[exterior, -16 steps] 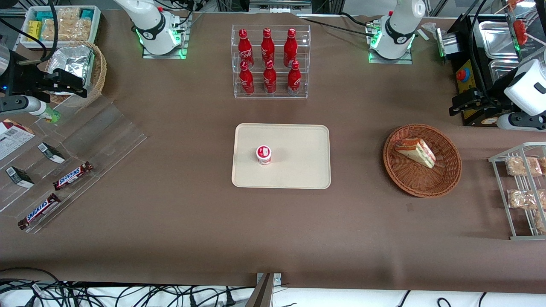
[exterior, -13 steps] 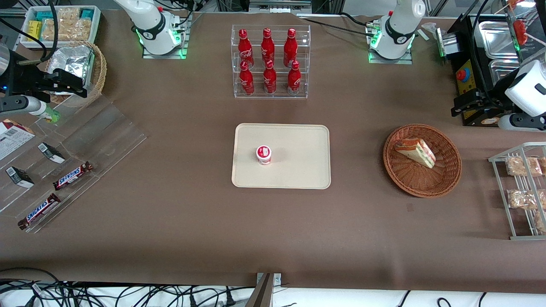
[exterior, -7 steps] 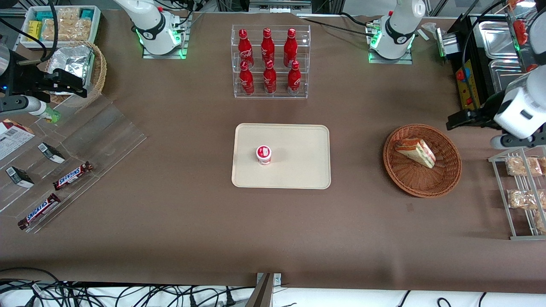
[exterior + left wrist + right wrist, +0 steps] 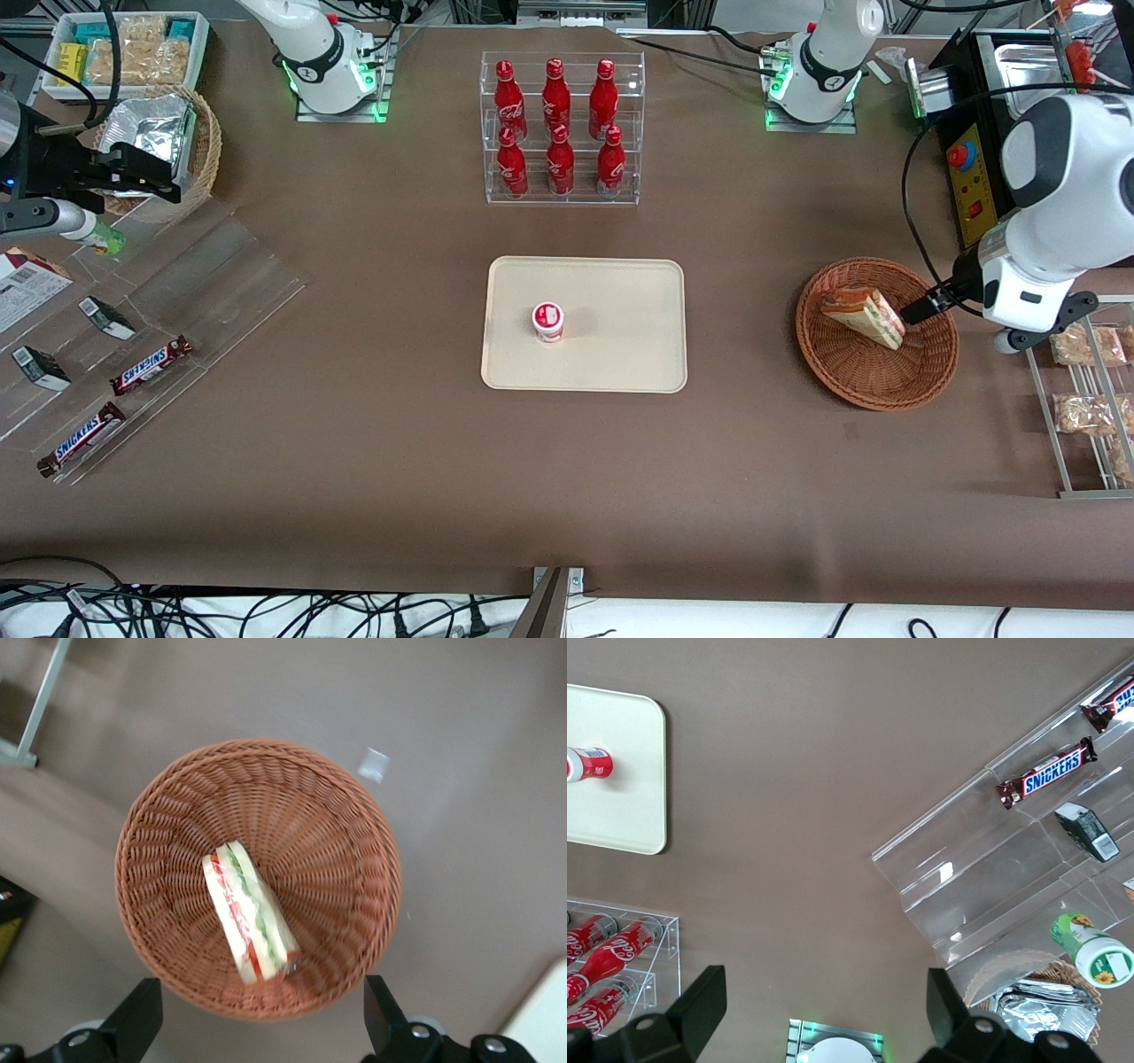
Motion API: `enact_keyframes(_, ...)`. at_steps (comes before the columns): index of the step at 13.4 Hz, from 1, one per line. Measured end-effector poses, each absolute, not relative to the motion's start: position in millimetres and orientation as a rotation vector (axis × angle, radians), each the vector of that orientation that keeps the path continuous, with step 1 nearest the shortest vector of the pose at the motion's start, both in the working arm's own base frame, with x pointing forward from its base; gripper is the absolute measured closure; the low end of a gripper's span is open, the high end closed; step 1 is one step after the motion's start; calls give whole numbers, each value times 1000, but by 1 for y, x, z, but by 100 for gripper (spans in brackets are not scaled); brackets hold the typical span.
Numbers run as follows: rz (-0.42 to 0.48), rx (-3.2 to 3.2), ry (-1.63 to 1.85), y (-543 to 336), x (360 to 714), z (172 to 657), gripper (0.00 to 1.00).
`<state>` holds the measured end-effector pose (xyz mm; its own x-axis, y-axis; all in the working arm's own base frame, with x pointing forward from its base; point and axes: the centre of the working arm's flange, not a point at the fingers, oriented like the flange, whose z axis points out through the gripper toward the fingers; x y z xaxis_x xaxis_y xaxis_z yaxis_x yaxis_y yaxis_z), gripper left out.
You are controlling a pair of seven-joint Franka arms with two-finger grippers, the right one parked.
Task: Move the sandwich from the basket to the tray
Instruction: 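Lower the left gripper and close it on the wrapped sandwich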
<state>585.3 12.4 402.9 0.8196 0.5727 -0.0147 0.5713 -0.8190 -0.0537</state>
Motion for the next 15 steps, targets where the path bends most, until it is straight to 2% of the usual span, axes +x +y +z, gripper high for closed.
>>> enact_keyframes(9,-154,-2814,-1269,11,531,288,0)
enact_keyframes(15,-190,-2794,-1393,8,519,253,0)
